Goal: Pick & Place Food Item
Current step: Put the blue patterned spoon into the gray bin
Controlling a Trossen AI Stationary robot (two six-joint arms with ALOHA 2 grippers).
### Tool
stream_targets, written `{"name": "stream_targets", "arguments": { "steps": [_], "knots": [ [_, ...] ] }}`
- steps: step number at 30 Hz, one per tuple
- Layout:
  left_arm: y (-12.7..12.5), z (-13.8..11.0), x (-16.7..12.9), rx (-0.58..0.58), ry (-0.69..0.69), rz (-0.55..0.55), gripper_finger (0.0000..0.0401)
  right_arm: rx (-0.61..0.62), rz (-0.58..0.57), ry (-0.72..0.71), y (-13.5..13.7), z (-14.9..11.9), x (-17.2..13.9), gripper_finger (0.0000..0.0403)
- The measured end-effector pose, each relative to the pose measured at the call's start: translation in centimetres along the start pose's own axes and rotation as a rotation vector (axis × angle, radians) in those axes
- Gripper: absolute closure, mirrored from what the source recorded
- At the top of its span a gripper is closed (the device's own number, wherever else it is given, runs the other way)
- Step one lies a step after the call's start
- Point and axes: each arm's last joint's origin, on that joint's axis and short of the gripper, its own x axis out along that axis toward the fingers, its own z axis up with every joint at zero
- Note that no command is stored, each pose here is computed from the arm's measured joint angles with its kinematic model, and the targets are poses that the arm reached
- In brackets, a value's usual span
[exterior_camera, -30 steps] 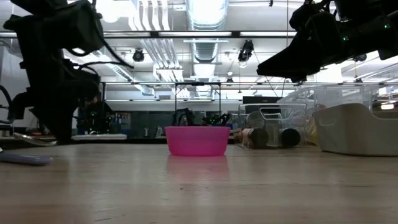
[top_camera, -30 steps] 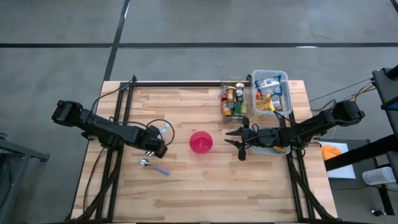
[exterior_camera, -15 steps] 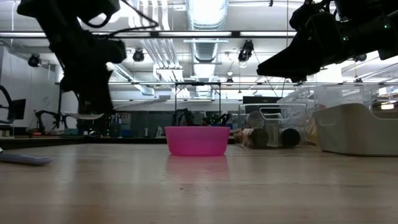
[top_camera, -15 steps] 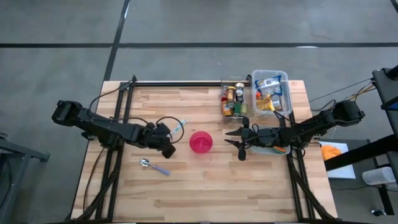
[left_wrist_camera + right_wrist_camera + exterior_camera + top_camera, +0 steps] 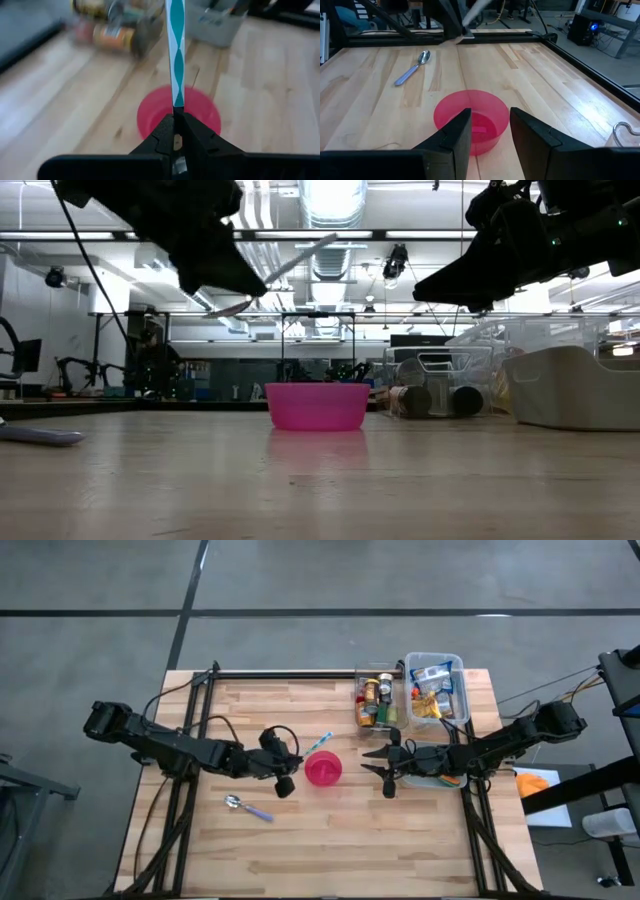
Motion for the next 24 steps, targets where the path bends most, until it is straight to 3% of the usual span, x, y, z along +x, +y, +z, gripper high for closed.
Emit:
{"name": "stream_targets", "arguments": {
  "steps": [11, 24],
  "knots": [
    [-0.8, 2.0, -0.1, 0.170, -0.200, -0.060, 0.0376, 0.000, 0.000, 0.000, 0.0, 0.0, 0.0, 0.0272],
    [-0.8, 2.2, -0.2, 0.381, -0.225, -0.042, 0.0376, 0.000, 0.000, 0.000, 0.0, 0.0, 0.0, 0.0272]
  ]
}}
